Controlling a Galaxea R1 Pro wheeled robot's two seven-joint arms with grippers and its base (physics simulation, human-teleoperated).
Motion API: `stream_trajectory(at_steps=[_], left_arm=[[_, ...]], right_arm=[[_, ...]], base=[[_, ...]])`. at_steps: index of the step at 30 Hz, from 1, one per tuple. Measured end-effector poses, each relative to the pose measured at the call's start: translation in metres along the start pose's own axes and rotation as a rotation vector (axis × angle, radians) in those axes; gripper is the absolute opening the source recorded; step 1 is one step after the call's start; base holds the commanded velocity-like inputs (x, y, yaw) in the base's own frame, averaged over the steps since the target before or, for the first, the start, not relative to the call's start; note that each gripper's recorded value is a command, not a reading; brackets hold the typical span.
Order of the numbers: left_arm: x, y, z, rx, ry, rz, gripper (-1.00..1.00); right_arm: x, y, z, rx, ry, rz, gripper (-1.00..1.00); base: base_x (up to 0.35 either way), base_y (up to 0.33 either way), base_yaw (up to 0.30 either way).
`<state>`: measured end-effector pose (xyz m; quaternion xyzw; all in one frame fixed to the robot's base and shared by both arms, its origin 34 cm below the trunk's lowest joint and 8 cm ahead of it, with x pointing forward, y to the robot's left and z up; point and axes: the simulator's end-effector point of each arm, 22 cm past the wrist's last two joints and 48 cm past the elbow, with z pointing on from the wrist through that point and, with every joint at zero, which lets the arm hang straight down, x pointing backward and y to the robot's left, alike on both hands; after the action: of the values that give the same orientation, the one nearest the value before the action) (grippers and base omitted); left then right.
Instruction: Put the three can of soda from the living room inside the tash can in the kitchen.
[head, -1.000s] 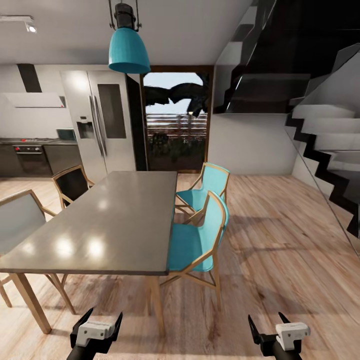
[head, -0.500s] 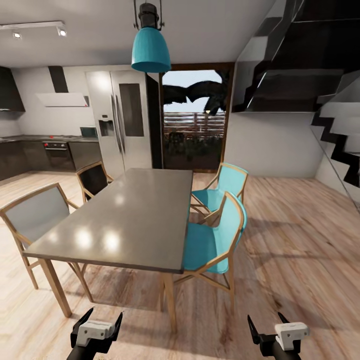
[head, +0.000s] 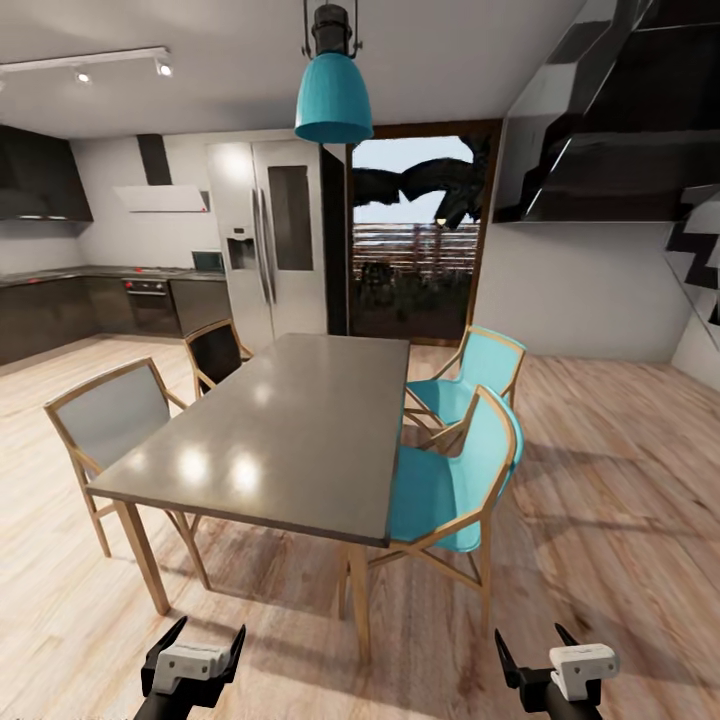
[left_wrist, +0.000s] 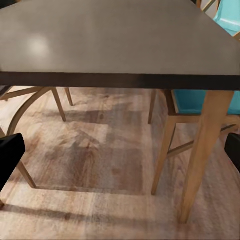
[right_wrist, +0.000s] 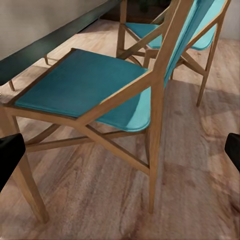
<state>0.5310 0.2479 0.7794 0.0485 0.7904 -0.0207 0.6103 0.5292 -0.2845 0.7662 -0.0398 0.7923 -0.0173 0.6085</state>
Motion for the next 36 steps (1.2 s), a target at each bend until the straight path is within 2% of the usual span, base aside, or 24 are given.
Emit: stream_trajectory(at_steps=[11, 36], left_arm=[[0.003, 0.0, 0.001, 0.001, 0.009, 0.001, 1.0], [0.015, -0.001, 0.002, 0.001, 0.036, -0.005, 1.0]], right_arm=[[0.003, 0.0, 0.0, 0.008, 0.008, 0.004, 1.0], [0.009, 0.001, 0.001, 0.009, 0.022, 0.006, 1.0]], base=[[0.0, 0.0, 0.133], [0.0, 0.0, 0.224]])
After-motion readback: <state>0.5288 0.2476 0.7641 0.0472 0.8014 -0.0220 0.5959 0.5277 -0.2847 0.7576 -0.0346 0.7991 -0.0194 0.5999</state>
